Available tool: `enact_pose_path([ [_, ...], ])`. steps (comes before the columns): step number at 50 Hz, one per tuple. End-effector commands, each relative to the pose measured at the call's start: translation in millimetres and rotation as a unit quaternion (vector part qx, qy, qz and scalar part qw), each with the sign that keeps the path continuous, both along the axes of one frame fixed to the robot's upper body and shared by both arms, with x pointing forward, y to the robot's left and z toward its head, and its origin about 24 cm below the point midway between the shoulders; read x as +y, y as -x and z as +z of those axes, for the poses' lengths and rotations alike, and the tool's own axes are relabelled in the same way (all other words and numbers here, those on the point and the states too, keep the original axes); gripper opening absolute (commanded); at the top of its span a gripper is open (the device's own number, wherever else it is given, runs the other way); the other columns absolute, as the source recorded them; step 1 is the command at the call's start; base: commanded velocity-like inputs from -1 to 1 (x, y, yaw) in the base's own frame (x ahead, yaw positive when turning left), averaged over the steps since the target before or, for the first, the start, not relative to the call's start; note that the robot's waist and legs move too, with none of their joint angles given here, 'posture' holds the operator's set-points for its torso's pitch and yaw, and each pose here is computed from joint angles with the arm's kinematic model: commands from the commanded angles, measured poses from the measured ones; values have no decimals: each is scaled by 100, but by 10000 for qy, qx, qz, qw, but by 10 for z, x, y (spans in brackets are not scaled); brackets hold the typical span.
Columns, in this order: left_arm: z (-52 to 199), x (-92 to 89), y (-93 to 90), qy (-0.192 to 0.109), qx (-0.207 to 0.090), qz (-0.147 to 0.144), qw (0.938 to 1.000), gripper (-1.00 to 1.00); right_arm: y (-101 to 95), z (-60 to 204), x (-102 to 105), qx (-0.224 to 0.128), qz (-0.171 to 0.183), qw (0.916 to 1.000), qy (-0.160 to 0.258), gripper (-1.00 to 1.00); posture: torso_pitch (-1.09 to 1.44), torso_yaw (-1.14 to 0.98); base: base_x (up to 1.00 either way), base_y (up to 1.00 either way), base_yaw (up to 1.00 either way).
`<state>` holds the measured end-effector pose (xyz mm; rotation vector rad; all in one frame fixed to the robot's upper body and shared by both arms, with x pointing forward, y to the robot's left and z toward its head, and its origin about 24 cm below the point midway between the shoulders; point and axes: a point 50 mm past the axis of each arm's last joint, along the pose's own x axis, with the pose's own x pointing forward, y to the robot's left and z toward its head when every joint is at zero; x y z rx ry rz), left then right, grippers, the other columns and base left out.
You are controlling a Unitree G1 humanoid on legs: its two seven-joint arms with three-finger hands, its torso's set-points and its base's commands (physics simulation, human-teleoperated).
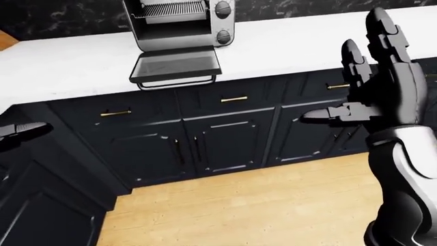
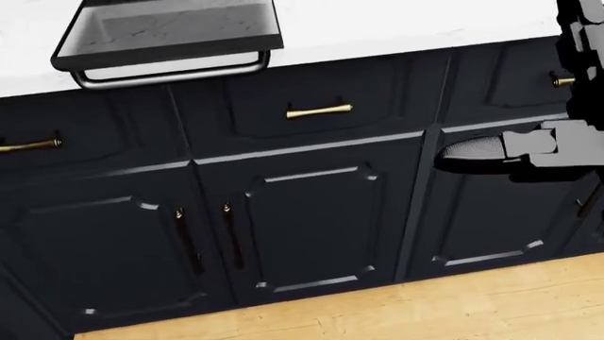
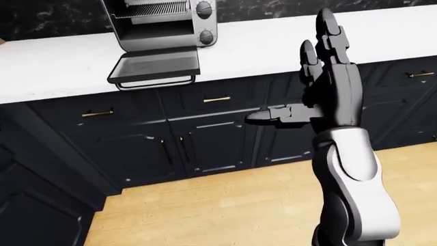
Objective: Close the toaster oven door.
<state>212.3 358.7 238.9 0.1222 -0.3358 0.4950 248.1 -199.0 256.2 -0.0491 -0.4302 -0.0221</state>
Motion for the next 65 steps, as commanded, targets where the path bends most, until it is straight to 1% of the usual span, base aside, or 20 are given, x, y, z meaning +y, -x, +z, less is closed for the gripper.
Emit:
enact_pose_path([
  [1,143,-27,41,-235,-274,7,9993,100,55,118,-6,-350,-31,9994,71,100,0,0,2,15,0],
  [18,167,-42,46,-256,-293,-34,9992,100,52,121,-9,-344,-29,9994,61,100,0,0,2,11,0],
  [51,201,-14,65,-267,-329,27,9991,100,56,118,-3,-345,-24,9994,74,100,0,0,8,0,0],
  [65,222,-20,67,-242,-343,11,9991,100,66,144,0,-366,-21,9993,64,100,0,0,13,0,0],
])
